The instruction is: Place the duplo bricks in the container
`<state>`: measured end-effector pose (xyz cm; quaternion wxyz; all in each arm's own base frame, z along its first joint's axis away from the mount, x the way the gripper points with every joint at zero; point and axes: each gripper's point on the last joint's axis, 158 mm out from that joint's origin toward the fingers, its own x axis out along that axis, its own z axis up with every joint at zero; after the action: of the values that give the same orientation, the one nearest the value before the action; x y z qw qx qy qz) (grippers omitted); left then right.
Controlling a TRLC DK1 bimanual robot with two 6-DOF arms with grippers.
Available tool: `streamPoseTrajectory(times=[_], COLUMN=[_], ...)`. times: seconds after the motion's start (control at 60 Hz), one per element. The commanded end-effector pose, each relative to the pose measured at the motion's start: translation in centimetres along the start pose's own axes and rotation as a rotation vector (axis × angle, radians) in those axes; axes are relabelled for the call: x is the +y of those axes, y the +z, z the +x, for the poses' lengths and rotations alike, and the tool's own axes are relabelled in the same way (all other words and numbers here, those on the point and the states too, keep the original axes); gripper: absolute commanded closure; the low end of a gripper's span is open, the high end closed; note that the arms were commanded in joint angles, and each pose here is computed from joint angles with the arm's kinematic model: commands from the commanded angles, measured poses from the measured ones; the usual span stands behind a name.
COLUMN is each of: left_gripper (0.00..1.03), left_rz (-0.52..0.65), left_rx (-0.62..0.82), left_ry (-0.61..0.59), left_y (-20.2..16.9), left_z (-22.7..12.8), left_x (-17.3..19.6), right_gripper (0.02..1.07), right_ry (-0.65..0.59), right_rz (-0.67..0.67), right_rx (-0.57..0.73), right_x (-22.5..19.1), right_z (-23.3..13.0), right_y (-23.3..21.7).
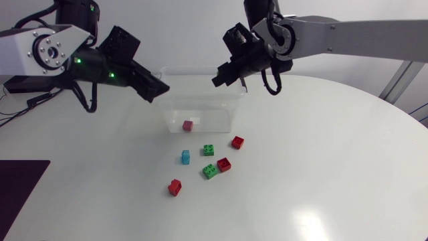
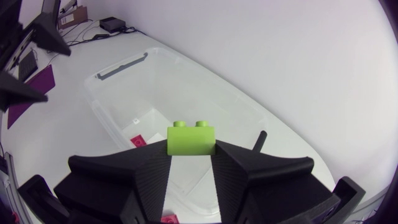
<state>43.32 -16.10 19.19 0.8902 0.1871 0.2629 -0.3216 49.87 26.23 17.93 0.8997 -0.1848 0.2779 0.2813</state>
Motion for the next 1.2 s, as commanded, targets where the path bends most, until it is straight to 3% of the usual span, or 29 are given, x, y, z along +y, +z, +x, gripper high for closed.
streamPoseTrajectory(times=[0.0,0.15,0.183,0.3,0.367,0.55,0.783,0.967,1.183], left_gripper=[0.05,0.06,0.06,0.06,0.06,0.06,0.06,0.07,0.08], left_rz=[0.014,0.029,0.041,0.134,0.158,0.165,0.138,0.106,0.102], left_rx=[0.051,0.111,0.125,0.201,0.230,0.353,0.493,0.593,0.700], left_ry=[-0.041,-0.094,-0.113,-0.213,-0.246,-0.346,-0.358,-0.347,-0.364], left_y=[-2.7,-5.5,-6.0,-9.5,-10.8,-14.1,-17.2,-19.2,-22.1], left_z=[-0.4,-0.8,-0.7,-0.1,0.3,1.1,2.0,1.8,1.7], left_x=[-2.3,-5.1,-5.8,-9.9,-11.0,-14.1,-15.6,-16.1,-17.3], right_gripper=[0.77,0.74,0.67,0.22,0.13,0.11,0.11,0.11,0.11], right_ry=[-0.009,-0.026,-0.031,-0.027,-0.036,-0.046,-0.047,-0.029,-0.015], right_rz=[0.025,0.027,0.028,0.030,0.029,0.029,0.019,0.015,0.010], right_rx=[0.017,0.030,0.039,0.065,0.066,0.057,0.061,0.114,0.209], right_x=[-0.5,-1.2,-1.4,-1.5,-1.7,-1.5,0.2,2.2,3.6], right_z=[1.8,4.0,4.5,5.6,5.3,2.4,-3.4,-6.1,-6.0], right_y=[-0.3,-0.3,-0.4,-0.7,-0.6,-0.5,-2.0,-6.1,-12.2])
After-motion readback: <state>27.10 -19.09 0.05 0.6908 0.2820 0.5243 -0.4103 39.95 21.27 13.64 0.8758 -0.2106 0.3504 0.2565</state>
